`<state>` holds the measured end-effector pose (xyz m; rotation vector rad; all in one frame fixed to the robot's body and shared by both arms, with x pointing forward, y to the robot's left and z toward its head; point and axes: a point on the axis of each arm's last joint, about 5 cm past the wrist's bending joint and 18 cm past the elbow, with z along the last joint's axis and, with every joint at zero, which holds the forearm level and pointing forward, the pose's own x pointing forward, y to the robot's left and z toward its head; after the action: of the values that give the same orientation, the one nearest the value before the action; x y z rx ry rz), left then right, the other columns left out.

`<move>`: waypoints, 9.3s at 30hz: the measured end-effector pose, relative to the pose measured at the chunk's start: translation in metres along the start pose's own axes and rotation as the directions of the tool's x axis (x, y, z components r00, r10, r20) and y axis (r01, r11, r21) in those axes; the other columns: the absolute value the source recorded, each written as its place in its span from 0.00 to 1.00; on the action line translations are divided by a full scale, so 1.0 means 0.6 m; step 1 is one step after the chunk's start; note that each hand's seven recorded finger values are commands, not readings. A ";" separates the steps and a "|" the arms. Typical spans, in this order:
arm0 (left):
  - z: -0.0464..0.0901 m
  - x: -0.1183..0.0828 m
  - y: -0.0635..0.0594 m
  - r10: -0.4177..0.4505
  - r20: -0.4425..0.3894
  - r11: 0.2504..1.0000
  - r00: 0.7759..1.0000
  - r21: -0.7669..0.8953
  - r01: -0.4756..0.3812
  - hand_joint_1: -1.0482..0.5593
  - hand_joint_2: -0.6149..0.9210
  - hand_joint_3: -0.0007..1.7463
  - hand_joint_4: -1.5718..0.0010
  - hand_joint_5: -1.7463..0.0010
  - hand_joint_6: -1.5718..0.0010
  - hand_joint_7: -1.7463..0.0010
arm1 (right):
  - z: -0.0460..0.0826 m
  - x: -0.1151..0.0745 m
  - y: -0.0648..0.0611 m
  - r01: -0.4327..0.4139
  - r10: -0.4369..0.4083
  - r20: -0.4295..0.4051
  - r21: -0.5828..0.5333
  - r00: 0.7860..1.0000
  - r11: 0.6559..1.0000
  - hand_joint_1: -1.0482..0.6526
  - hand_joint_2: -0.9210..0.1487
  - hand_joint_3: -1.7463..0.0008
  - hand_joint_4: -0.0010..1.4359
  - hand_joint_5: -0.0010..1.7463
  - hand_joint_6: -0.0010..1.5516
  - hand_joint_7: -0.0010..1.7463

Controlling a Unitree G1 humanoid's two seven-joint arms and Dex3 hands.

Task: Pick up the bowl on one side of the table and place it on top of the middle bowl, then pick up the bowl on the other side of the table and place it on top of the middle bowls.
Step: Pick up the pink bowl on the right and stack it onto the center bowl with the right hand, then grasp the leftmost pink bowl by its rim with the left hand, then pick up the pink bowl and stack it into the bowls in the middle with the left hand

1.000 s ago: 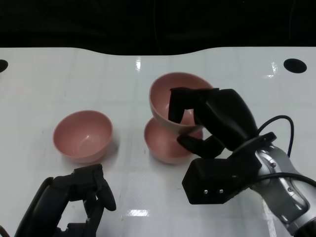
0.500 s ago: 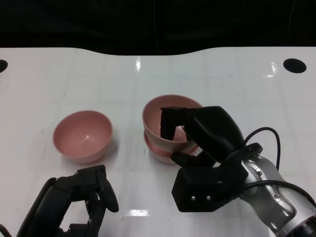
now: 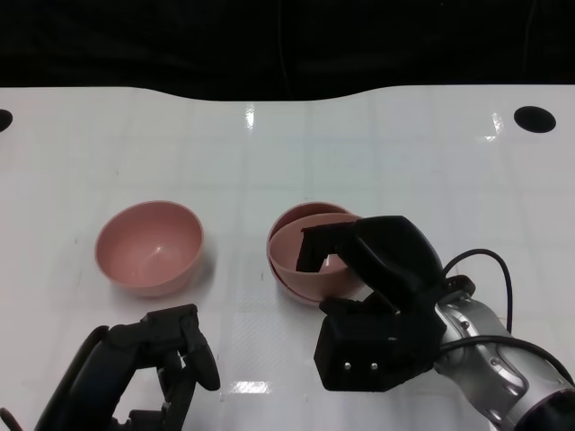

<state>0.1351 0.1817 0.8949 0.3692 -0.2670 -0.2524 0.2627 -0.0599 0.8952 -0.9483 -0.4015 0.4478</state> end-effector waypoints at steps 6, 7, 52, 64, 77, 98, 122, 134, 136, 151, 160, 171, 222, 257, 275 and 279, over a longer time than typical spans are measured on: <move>-0.001 -0.001 -0.003 -0.006 0.010 1.000 1.000 0.014 0.006 0.60 0.61 0.86 0.43 0.03 0.48 0.14 | -0.002 -0.001 0.013 -0.083 0.084 0.013 -0.058 0.996 0.995 0.28 0.00 0.90 0.16 0.24 0.28 0.00; -0.002 -0.001 -0.003 -0.006 0.011 1.000 1.000 0.014 0.006 0.60 0.61 0.86 0.43 0.03 0.48 0.14 | -0.002 -0.001 0.015 -0.089 0.090 0.015 -0.066 0.996 0.994 0.27 0.00 0.89 0.13 0.23 0.25 0.00; -0.014 -0.003 -0.007 -0.003 0.010 1.000 1.000 0.031 0.002 0.59 0.62 0.84 0.42 0.04 0.48 0.15 | 0.009 -0.103 -0.046 0.082 -0.076 0.087 -0.067 0.993 0.994 0.28 0.00 0.86 0.03 0.40 0.20 0.03; -0.014 -0.004 -0.008 -0.002 0.010 1.000 1.000 0.031 0.002 0.59 0.64 0.82 0.44 0.02 0.49 0.14 | 0.012 -0.157 -0.066 0.240 -0.246 0.090 0.072 0.965 0.968 0.40 0.00 0.94 0.22 0.59 0.39 0.14; -0.014 -0.004 -0.005 0.004 0.013 1.000 1.000 0.027 -0.004 0.59 0.65 0.81 0.45 0.02 0.50 0.13 | -0.009 -0.207 -0.080 0.289 -0.306 0.095 0.162 0.947 0.944 0.56 0.34 0.55 0.52 0.69 0.59 0.33; -0.017 -0.010 0.010 0.058 -0.008 0.998 0.998 -0.011 -0.059 0.57 0.71 0.68 0.51 0.26 0.48 0.47 | -0.041 -0.225 -0.066 0.275 -0.278 -0.008 0.170 0.961 0.946 0.59 0.67 0.08 0.67 1.00 0.54 0.89; 0.066 0.060 0.043 0.103 0.009 0.672 0.995 0.737 -0.076 0.30 0.99 0.02 0.80 0.64 0.71 1.00 | -0.039 -0.215 -0.062 0.226 -0.217 -0.067 0.195 0.974 0.954 0.59 0.69 0.09 0.66 1.00 0.51 0.96; 0.043 0.125 0.037 0.046 -0.195 0.583 0.980 0.802 0.132 0.30 0.99 0.00 0.77 0.76 0.73 1.00 | -0.035 -0.216 -0.064 0.231 -0.224 -0.059 0.193 0.973 0.954 0.60 0.68 0.10 0.67 1.00 0.51 0.95; 0.039 0.134 0.033 0.036 -0.248 0.574 0.968 0.798 0.183 0.30 0.99 0.00 0.74 0.80 0.73 1.00 | -0.034 -0.216 -0.065 0.234 -0.227 -0.057 0.193 0.972 0.953 0.59 0.68 0.10 0.67 1.00 0.51 0.95; -0.017 0.189 0.002 0.011 -0.473 0.480 0.881 0.775 0.410 0.29 1.00 0.02 0.57 0.91 0.67 0.99 | -0.032 -0.215 -0.067 0.237 -0.229 -0.059 0.192 0.972 0.952 0.59 0.68 0.10 0.67 1.00 0.51 0.95; -0.076 0.188 -0.008 -0.021 -0.415 0.469 0.910 0.799 0.376 0.42 1.00 0.02 0.49 0.47 0.37 0.96 | -0.031 -0.214 -0.066 0.231 -0.222 -0.065 0.194 0.973 0.954 0.59 0.69 0.10 0.67 1.00 0.51 0.94; -0.079 0.205 -0.003 -0.044 -0.345 0.451 0.938 0.830 0.327 0.43 1.00 0.05 0.48 0.00 0.22 0.97 | -0.029 -0.213 -0.064 0.224 -0.217 -0.058 0.193 0.974 0.955 0.59 0.70 0.09 0.67 1.00 0.52 0.92; 0.068 0.275 -0.003 -0.148 0.131 0.552 0.980 0.834 -0.028 0.48 0.77 0.54 0.43 0.00 0.53 0.09 | -0.029 -0.206 -0.059 0.224 -0.216 -0.059 0.195 0.975 0.955 0.59 0.69 0.09 0.66 1.00 0.52 0.92; 0.097 0.313 -0.054 -0.492 0.089 0.625 0.866 0.729 0.280 0.50 0.74 0.58 0.43 0.00 0.54 0.03 | -0.019 -0.210 -0.061 0.208 -0.201 -0.056 0.196 0.978 0.958 0.58 0.69 0.09 0.66 1.00 0.52 0.93; 0.051 0.314 -0.084 -0.517 0.018 0.642 0.856 0.669 0.374 0.51 0.78 0.49 0.50 0.07 0.50 0.32 | -0.017 -0.214 -0.060 0.202 -0.193 -0.064 0.200 0.979 0.959 0.57 0.70 0.08 0.66 1.00 0.52 0.92; 0.042 0.310 -0.091 -0.520 -0.009 0.607 0.854 0.699 0.378 0.43 0.98 0.13 0.69 0.67 0.62 0.87 | -0.016 -0.216 -0.059 0.199 -0.189 -0.071 0.201 0.979 0.959 0.58 0.70 0.08 0.66 1.00 0.52 0.92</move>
<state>0.2910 0.0708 0.9353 1.1708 -0.4625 -0.7087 0.1661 -0.1533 0.9031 -0.7081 -0.3893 0.2793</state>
